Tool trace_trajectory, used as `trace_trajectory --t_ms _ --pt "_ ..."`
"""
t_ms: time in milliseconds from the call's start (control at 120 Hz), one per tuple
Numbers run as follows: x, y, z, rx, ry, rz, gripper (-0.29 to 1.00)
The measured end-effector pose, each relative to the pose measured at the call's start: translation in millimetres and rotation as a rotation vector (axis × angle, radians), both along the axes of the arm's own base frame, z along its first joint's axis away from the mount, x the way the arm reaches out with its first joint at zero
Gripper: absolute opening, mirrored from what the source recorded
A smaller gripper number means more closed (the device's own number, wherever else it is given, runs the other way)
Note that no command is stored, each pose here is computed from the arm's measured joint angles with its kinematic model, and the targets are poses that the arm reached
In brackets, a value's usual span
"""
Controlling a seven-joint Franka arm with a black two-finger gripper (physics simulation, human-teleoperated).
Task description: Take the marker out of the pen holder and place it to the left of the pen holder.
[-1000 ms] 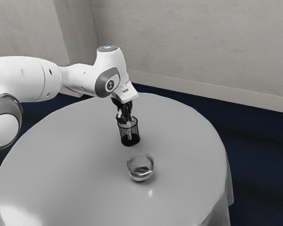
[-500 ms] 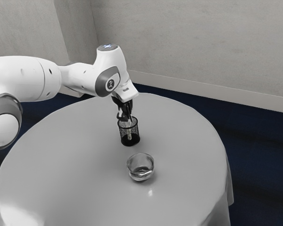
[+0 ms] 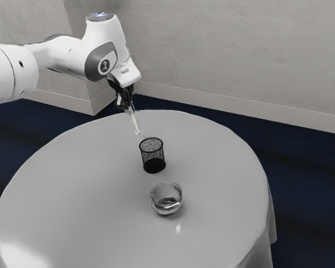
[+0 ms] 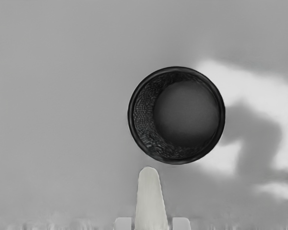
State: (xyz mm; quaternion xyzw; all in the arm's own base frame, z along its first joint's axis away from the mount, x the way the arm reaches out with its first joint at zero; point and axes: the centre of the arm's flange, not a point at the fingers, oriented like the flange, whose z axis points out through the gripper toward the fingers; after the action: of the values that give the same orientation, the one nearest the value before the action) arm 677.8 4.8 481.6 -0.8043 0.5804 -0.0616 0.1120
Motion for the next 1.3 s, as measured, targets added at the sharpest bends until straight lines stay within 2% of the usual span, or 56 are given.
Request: trace_trajectory --t_ms 92,283,383,492,625,658,875,992,1042,1108,1142,1175,1250,1275,1300 --pt "1.9 27.5 -7.1 0.128 0.023 0.0 -0.08" --pt "11.5 52.2 -80.6 0.505 0.155 -0.083 -0.08" --pt "14.4 53.5 -119.2 0.642 0.207 -0.12 -0.08" --pt "14.8 50.0 -142.2 0.734 0.234 -0.128 -0.08" --pt "14.1 35.5 -158.5 0.767 0.235 -0.119 -0.08" --pt "14.3 28.3 -159.9 0.765 0.228 -0.119 -0.08" --pt "11.2 19.7 -160.6 0.75 0.224 -0.054 0.38" --pt "10.9 18.3 -156.3 0.734 0.214 -0.019 0.52" --pt "10.8 17.3 -145.3 0.703 0.2 0.011 0.55" --pt "10.8 13.0 -106.4 0.605 0.168 0.09 0.59" --pt "4.0 19.4 -63.0 0.506 0.142 0.182 0.61" --pt "-13.4 38.3 -4.4 0.382 0.108 0.325 0.62" --pt "-71.7 54.5 130.4 0.174 0.012 0.566 0.65" --pt "-86.7 67.0 162.3 0.114 -0.005 0.63 0.65" --pt "-98.7 71.8 187.0 0.089 -0.017 0.67 0.66"
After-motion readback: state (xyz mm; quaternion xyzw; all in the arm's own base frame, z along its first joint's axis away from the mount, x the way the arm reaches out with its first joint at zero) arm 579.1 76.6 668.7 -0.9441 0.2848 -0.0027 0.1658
